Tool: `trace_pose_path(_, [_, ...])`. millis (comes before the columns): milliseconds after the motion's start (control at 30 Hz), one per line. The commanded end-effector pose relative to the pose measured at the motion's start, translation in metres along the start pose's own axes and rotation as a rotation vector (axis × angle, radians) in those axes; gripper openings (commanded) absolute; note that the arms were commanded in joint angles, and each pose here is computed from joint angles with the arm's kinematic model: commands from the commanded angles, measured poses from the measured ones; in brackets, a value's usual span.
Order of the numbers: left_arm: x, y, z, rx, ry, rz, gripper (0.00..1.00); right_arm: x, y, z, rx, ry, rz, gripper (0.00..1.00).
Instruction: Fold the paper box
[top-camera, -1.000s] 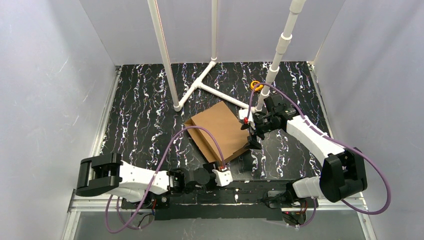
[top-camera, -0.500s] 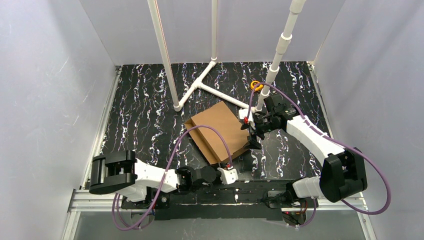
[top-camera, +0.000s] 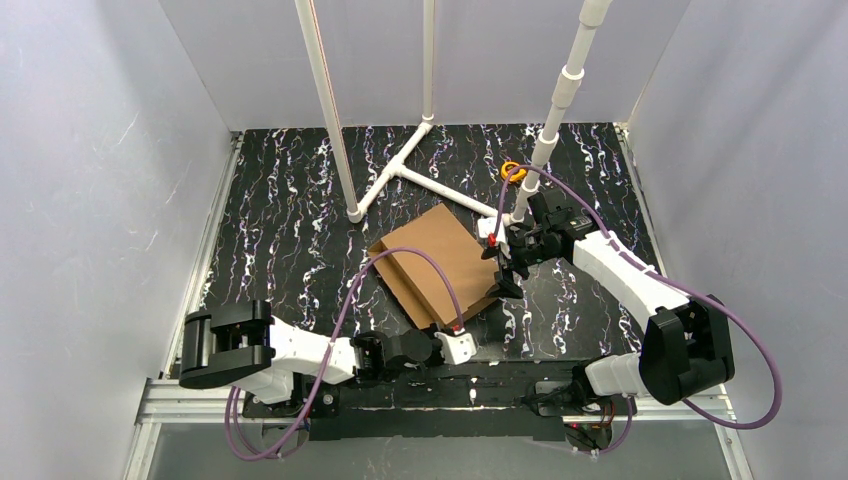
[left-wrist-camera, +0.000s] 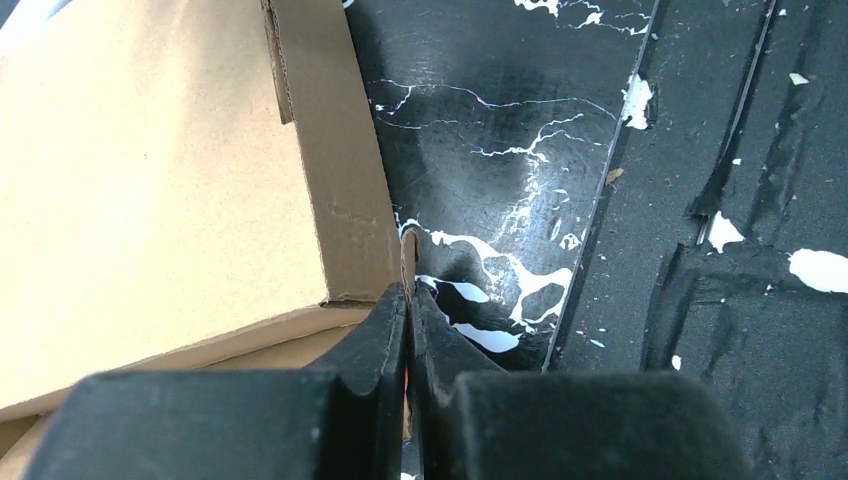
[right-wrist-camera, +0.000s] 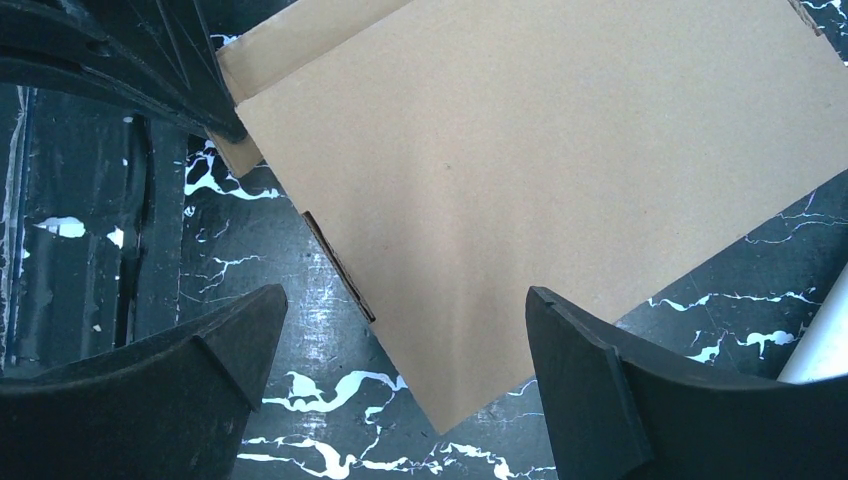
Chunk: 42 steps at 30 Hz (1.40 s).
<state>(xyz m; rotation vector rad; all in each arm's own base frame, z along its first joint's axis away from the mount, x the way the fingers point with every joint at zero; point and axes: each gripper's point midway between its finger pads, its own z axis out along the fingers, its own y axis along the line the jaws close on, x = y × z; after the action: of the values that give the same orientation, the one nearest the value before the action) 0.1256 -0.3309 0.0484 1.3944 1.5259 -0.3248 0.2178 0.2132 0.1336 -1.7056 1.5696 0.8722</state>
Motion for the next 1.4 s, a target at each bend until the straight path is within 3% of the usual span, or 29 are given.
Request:
trace_pose_path(0, [-0.006,0.004,-0.004,-0.015,-0.025,-0.047,0.0,-0.003,-0.003,0.001,0.003,-0.025,0.008,0.98])
trace_pose_path(367, [0.004,0.006,-0.016,-0.018,-0.032,-0.091,0.0,-0.003,-0.01,0.007,0.03,-0.042,0.09,0.98])
trace_pose_path(533, [0.006,0.005,-0.018,-0.012,-0.034,-0.09,0.0,0.013,0.032,0.006,-0.14,-0.031,-0.154,0.98])
trace_pose_path(700, [0.009,0.006,-0.022,-0.01,-0.04,-0.091,0.0,0.023,0.047,0.02,-0.169,-0.033,-0.292,0.98])
trace_pose_path(867, [0.009,0.006,-0.025,-0.005,-0.05,-0.105,0.0,0.036,0.023,0.029,-0.076,0.063,-0.348,0.81])
trace_pose_path(1000, [0.01,0.005,-0.025,0.001,-0.047,-0.108,0.0,0.032,0.018,0.027,-0.046,0.067,-0.347,0.67])
trace_pose_path(1200, [0.012,0.004,-0.026,0.008,-0.052,-0.125,0.0,0.038,0.013,0.024,-0.021,0.108,-0.353,0.57])
trace_pose_path(1267, [0.013,0.004,-0.027,0.009,-0.056,-0.134,0.0,0.033,0.013,0.022,-0.019,0.097,-0.335,0.56])
trace_pose_path(1367, [0.015,0.004,-0.029,0.008,-0.056,-0.138,0.0,0.018,0.005,0.011,0.017,0.079,-0.244,0.68])
